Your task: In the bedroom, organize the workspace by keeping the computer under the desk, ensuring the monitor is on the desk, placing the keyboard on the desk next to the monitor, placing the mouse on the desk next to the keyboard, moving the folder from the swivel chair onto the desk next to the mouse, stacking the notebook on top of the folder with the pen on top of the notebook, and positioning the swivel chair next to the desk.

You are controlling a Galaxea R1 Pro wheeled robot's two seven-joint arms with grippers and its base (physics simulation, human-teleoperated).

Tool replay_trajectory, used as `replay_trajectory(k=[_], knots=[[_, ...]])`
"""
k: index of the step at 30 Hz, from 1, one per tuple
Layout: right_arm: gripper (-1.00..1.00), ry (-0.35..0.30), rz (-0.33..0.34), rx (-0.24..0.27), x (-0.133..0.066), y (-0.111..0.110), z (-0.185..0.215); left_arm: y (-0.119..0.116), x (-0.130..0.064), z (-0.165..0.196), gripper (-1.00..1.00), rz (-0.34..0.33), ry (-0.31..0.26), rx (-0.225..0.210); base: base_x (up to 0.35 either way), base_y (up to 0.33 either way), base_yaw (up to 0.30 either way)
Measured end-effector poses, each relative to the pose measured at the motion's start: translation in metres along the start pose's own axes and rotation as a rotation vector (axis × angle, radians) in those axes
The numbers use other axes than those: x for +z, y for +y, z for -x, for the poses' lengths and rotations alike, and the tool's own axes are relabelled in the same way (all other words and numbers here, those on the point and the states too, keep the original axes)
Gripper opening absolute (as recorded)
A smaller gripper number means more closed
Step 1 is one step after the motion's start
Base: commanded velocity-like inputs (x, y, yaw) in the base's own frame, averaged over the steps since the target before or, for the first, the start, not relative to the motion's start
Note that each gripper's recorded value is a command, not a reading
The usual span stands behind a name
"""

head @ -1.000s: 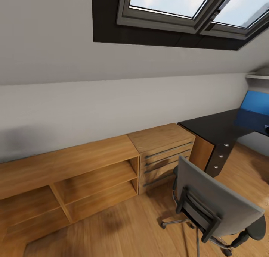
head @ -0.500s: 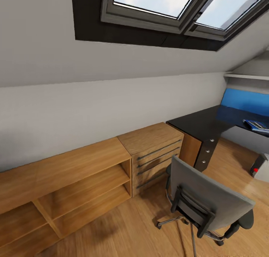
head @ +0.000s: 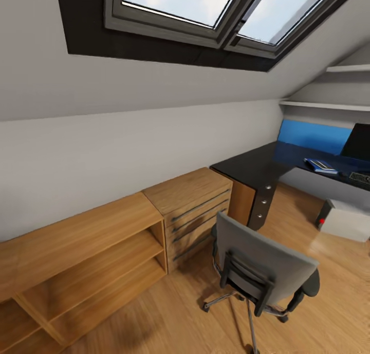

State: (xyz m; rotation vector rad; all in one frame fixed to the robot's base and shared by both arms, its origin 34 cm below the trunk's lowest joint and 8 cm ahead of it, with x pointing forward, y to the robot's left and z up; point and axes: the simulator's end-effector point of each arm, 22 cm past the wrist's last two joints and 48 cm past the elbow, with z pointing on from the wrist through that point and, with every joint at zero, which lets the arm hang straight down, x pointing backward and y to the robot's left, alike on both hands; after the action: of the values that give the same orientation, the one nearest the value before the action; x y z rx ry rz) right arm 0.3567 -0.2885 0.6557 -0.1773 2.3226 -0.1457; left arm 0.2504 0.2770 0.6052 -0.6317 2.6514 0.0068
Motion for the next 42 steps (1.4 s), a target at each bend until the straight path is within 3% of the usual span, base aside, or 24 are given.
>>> replay_trajectory(k=[25,42], knots=[[1.00,-0.009,-0.002,0.001,0.0006,-0.0008,0.0037,-0.0020,0.0003,0.0040,1.00,-0.005,-0.011,-0.001,0.000,0.239,-0.256],[1.00,-0.017,-0.004,0.002,0.0012,-0.0013,0.0066,-0.0040,0.0004,0.0065,1.00,-0.009,-0.018,-0.002,0.000,0.034,-0.256]])
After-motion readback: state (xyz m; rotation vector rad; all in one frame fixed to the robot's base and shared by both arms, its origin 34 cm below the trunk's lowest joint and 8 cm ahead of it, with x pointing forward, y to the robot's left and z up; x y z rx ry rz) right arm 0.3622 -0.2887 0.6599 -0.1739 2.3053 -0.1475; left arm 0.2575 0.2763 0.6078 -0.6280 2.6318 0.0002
